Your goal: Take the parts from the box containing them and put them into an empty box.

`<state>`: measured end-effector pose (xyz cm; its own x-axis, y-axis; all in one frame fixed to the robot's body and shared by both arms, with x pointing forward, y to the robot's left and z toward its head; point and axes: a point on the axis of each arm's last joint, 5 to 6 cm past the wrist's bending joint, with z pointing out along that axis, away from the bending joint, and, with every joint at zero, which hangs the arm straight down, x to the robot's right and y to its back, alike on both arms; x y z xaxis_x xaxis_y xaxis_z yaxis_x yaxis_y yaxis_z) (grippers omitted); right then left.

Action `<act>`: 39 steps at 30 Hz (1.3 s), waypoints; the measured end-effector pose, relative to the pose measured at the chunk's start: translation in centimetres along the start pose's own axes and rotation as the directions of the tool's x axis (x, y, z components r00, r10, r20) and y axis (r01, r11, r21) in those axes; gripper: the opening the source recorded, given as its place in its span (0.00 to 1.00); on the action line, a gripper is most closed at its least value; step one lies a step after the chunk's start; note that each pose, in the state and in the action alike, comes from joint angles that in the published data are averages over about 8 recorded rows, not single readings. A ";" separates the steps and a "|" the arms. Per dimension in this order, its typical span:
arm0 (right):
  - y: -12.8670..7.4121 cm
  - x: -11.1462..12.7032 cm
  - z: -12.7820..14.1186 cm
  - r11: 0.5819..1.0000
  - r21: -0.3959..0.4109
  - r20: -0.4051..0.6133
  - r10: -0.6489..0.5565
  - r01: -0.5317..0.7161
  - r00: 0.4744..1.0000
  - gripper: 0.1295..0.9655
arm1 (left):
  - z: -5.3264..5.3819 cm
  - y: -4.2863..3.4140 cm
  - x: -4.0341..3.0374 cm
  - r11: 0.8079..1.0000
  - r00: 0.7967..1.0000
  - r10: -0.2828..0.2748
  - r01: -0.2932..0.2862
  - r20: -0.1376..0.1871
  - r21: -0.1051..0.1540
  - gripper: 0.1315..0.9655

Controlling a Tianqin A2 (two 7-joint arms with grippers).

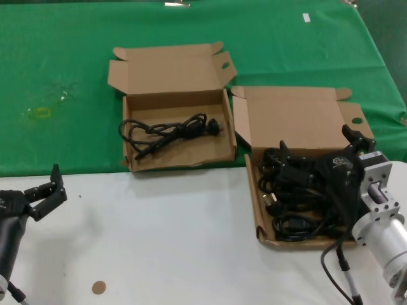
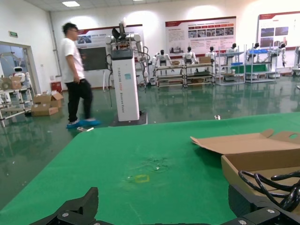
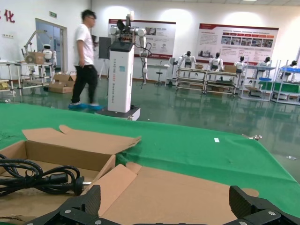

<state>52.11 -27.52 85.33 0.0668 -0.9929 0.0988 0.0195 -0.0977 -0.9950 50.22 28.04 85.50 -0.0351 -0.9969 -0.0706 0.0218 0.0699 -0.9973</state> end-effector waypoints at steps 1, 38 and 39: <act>0.0 0.0 0.0 1.000 0.000 0.000 0.000 0.000 1.000 1.00 | 0.0 0.00 0.00 1.000 1.000 0.000 0.000 0.000 0.000 1.00; 0.0 0.0 0.0 1.000 0.000 0.000 0.000 0.000 1.000 1.00 | 0.0 0.00 0.00 1.000 1.000 0.000 0.000 0.000 0.000 1.00; 0.0 0.0 0.0 1.000 0.000 0.000 0.000 0.000 1.000 1.00 | 0.0 0.00 0.00 1.000 1.000 0.000 0.000 0.000 0.000 1.00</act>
<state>52.11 -27.52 85.33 0.0668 -0.9929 0.0988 0.0195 -0.0977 -0.9950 50.22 28.04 85.50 -0.0351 -0.9969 -0.0706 0.0218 0.0699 -0.9973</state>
